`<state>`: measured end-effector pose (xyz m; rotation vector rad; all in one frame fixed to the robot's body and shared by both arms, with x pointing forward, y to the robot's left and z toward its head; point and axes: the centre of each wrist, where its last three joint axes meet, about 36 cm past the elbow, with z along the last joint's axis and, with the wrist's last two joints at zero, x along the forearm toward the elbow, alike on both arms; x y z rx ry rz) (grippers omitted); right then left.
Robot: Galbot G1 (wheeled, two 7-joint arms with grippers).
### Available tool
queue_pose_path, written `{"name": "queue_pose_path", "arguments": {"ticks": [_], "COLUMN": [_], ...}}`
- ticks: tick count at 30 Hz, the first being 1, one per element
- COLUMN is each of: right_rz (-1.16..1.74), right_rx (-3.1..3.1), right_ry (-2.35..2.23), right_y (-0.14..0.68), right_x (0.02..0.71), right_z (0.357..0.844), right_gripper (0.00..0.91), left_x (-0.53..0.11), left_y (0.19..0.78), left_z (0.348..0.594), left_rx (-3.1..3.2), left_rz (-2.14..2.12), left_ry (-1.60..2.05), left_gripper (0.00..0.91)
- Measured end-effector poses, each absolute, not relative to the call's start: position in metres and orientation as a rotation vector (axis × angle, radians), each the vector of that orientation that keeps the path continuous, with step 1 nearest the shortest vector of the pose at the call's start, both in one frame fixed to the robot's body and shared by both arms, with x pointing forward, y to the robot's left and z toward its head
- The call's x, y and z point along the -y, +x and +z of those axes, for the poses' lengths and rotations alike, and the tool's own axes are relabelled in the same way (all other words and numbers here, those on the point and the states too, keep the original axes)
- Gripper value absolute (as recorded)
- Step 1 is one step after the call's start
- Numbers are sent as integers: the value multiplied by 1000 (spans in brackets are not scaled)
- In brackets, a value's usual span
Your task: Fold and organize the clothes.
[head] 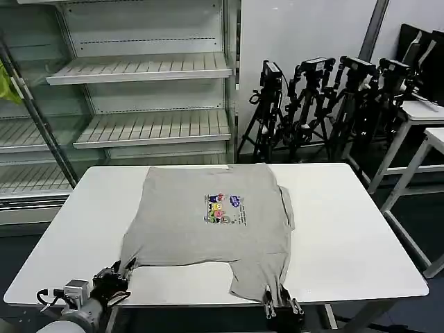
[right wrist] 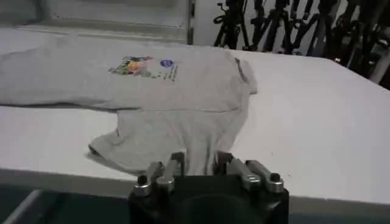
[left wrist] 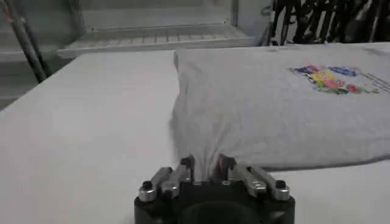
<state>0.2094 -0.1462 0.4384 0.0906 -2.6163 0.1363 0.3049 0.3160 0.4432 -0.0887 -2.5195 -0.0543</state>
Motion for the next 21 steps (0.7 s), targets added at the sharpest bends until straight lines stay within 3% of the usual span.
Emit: {"name": "queue_pose_path", "arguments": {"ticks": [12, 21], "right_rz": [58, 37], "right_rx": [2771, 2908], "right_ry": [39, -20], "right_y": [194, 234], "right_x": [166, 186], "right_z": [483, 490], "right_gripper": [0, 0], "left_x": [-308, -305], "left_y": [272, 268], "left_z": [480, 501], "left_rx": [2564, 2627], "left_rz": [-30, -38], "left_ry": [-67, -67], "left_gripper": [50, 50]}}
